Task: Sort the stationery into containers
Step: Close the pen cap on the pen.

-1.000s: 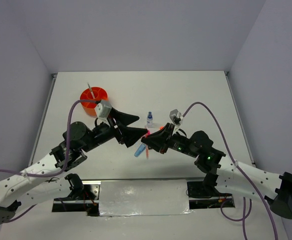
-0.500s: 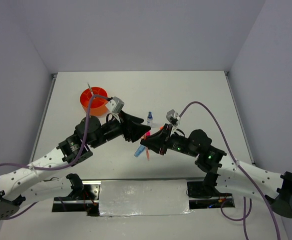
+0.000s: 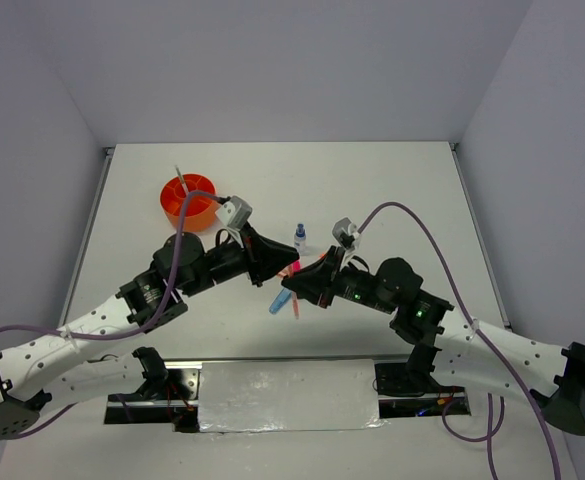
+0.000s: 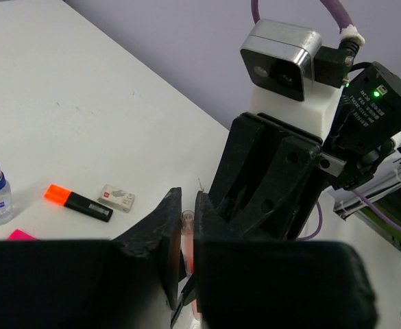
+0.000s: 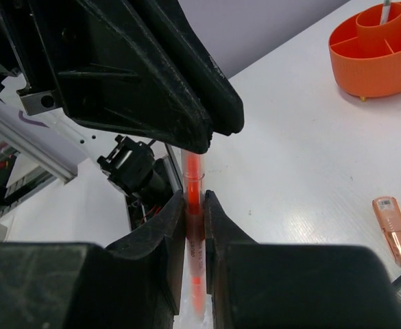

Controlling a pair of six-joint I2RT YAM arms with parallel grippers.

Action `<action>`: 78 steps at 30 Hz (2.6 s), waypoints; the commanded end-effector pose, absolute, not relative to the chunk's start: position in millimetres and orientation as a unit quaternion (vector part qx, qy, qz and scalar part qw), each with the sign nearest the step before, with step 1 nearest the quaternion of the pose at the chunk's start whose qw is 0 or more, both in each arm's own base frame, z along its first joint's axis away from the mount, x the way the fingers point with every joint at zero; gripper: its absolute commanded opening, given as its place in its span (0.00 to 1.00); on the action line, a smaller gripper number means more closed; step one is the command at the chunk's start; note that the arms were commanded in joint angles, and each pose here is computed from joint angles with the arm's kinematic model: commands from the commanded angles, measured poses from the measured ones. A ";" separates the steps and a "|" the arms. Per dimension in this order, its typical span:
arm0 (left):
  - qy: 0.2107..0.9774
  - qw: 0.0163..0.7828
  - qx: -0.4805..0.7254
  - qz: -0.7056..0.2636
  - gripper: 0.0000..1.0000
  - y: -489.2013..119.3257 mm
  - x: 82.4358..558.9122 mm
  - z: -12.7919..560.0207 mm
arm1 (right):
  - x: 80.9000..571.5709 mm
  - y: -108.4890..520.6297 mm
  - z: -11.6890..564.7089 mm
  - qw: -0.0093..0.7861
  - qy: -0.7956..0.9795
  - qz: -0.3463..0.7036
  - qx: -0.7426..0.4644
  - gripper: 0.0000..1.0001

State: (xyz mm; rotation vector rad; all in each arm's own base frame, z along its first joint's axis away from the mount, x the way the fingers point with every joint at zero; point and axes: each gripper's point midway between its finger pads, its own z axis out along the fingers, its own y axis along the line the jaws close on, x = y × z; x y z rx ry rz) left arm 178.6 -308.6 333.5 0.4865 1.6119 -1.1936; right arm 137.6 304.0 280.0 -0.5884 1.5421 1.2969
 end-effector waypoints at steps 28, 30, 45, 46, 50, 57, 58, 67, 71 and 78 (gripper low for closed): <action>0.687 0.424 0.217 -0.549 0.00 -341.5 132.9 237.6 | 147.7 259.3 503.4 0.653 0.455 0.556 -0.239 0.00; 0.688 0.415 0.224 -0.552 0.00 -346.0 125.4 229.9 | 149.0 261.3 507.7 0.651 0.452 0.559 -0.245 0.00; 0.677 0.518 0.184 -0.490 0.25 -316.7 153.0 306.3 | 126.4 285.9 405.8 0.570 0.513 0.563 -0.306 0.00; 0.674 0.521 0.183 -0.490 0.23 -316.0 153.4 310.7 | 124.8 287.3 403.6 0.569 0.515 0.564 -0.306 0.00; 0.658 0.532 0.185 -0.499 0.32 -313.9 151.1 330.3 | 126.3 293.9 390.9 0.563 0.529 0.559 -0.303 0.00; 0.661 0.531 0.187 -0.496 0.48 -308.7 149.2 329.3 | 131.7 297.8 385.2 0.561 0.541 0.551 -0.298 0.00; 0.660 0.533 0.185 -0.496 0.46 -307.7 149.0 329.9 | 131.9 298.1 385.5 0.561 0.541 0.551 -0.298 0.00; 0.641 0.556 0.185 -0.495 0.26 -297.9 148.6 352.5 | 128.5 313.3 362.1 0.532 0.556 0.549 -0.325 0.00; 0.645 0.562 0.190 -0.483 0.03 -298.7 152.7 352.2 | 123.9 315.8 355.9 0.522 0.554 0.552 -0.340 0.00; 0.670 0.603 0.159 -0.402 0.00 -271.7 184.0 349.7 | 140.7 304.3 320.4 0.531 0.601 0.498 -0.331 1.00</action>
